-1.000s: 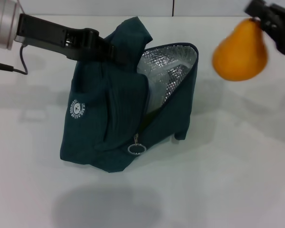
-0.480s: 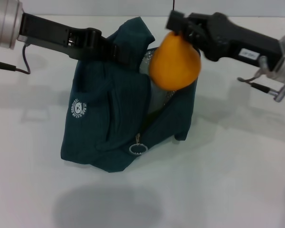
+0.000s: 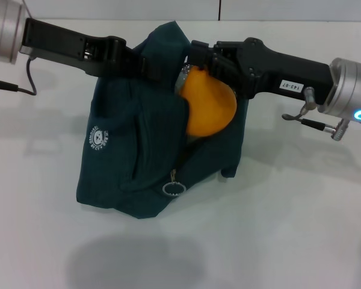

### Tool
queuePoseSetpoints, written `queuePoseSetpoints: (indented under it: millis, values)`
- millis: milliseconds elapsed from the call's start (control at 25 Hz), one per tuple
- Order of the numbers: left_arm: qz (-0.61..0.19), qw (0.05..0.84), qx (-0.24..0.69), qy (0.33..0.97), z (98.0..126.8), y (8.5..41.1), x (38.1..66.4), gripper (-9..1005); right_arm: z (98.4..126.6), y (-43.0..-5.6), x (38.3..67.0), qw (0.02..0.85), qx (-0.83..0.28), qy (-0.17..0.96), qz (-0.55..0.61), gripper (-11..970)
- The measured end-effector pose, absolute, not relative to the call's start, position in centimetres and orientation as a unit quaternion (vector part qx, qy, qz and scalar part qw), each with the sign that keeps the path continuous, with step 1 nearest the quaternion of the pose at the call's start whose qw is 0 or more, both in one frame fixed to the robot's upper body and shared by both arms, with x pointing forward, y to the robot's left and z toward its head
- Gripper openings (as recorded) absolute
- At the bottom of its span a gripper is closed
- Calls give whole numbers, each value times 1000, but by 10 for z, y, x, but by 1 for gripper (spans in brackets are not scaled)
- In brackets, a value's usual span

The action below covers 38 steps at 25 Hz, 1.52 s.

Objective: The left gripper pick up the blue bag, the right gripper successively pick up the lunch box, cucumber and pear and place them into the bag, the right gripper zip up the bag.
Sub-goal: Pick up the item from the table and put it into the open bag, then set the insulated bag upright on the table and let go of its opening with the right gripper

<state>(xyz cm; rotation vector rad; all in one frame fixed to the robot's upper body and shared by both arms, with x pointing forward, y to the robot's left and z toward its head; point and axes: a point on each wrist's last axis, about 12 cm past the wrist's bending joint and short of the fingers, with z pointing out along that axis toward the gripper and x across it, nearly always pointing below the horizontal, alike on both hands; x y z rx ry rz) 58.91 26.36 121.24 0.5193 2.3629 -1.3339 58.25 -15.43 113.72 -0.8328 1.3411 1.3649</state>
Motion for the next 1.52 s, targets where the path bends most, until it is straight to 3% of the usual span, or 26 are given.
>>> queuePoseSetpoints:
  millis: [480, 760, 1000, 1240, 1440, 1520]
  values:
    - [-473, 189, 186, 840, 1213, 263, 590, 43, 1135, -157, 584, 505, -327, 566, 564, 78]
    - [-473, 189, 185, 840, 1213, 264, 589, 43, 1134, -163, 583, 518, -303, 565, 566, 325]
    - [-474, 188, 181, 841, 1212, 266, 588, 43, 1117, -204, 571, 534, -183, 589, 578, 500]
    - [-479, 190, 181, 838, 1210, 267, 586, 43, 1077, -249, 539, 478, -37, 650, 589, 505]
    - [-480, 190, 184, 837, 1209, 265, 586, 43, 1053, -251, 524, 390, 28, 692, 606, 517]
    - [-480, 190, 184, 836, 1209, 264, 586, 43, 1051, -247, 523, 369, 28, 700, 610, 572]
